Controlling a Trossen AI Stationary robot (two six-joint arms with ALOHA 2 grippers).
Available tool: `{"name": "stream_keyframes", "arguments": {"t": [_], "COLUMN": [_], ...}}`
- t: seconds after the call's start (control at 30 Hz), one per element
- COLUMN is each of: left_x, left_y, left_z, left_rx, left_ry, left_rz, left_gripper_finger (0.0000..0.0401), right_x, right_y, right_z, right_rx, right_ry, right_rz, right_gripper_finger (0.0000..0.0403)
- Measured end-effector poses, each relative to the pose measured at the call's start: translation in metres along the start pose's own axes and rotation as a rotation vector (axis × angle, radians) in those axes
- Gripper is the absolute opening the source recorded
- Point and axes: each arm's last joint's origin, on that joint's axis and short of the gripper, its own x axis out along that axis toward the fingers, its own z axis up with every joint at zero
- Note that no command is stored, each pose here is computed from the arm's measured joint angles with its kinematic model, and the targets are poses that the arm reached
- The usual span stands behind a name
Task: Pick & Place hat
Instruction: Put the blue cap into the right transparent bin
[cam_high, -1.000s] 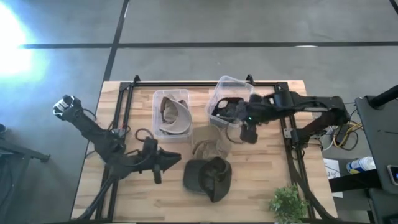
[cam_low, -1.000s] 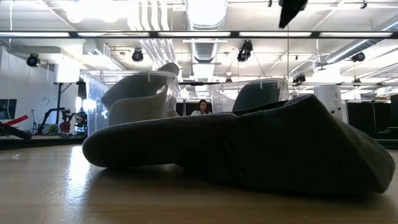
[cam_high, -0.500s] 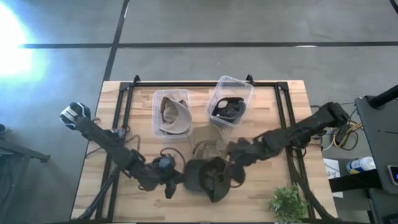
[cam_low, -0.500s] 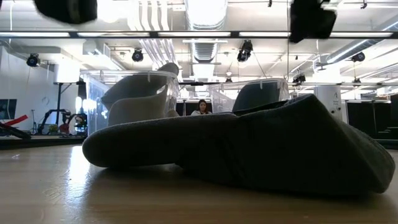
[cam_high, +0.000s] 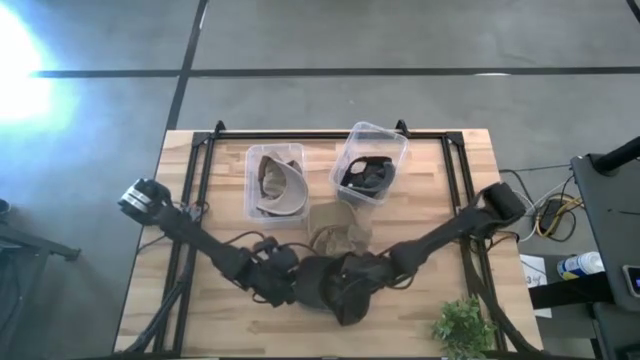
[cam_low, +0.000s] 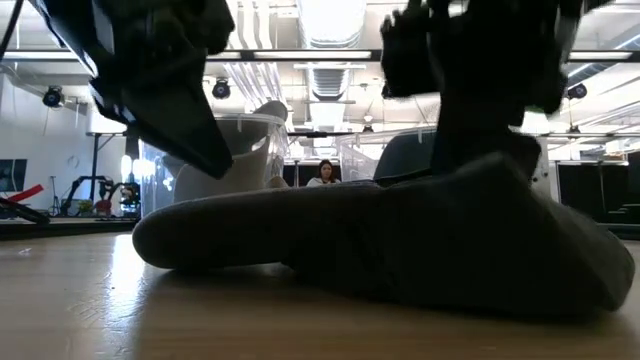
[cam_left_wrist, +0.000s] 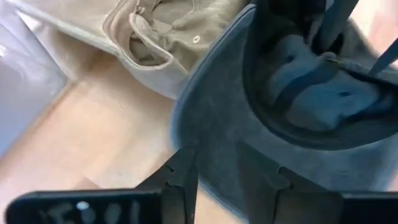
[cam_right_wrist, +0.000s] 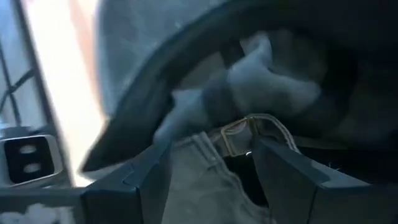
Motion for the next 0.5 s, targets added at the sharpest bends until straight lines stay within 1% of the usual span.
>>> {"name": "stream_keyframes", "arguments": {"t": [0.13, 0.3, 0.37, 0.43, 0.5], "left_x": [0.008, 0.013, 0.015, 0.016, 0.017], "left_y": [0.003, 0.005, 0.005, 0.005, 0.003], "left_z": [0.000, -0.001, 0.000, 0.001, 0.002], "left_rx": [0.112, 0.308, 0.335, 0.326, 0.314], "left_ry": [0.005, -0.013, -0.011, 0.000, 0.051], "left_rz": [0.036, 0.077, 0.077, 0.056, -0.015], "left_gripper_finger": [0.0122, 0.0138, 0.0140, 0.0140, 0.0140], "right_x": [0.018, 0.026, 0.029, 0.031, 0.032], "right_y": [0.000, 0.010, 0.013, 0.012, 0.012], "right_z": [-0.008, -0.017, -0.020, -0.022, -0.022], "right_rx": [-0.013, -0.068, -0.074, -0.066, -0.052], "right_ry": [0.026, 0.040, 0.045, 0.042, 0.029], "right_rz": [-0.024, -0.012, -0.013, -0.020, -0.032], "right_gripper_finger": [0.0215, 0.0215, 0.0215, 0.0215, 0.0215]}}
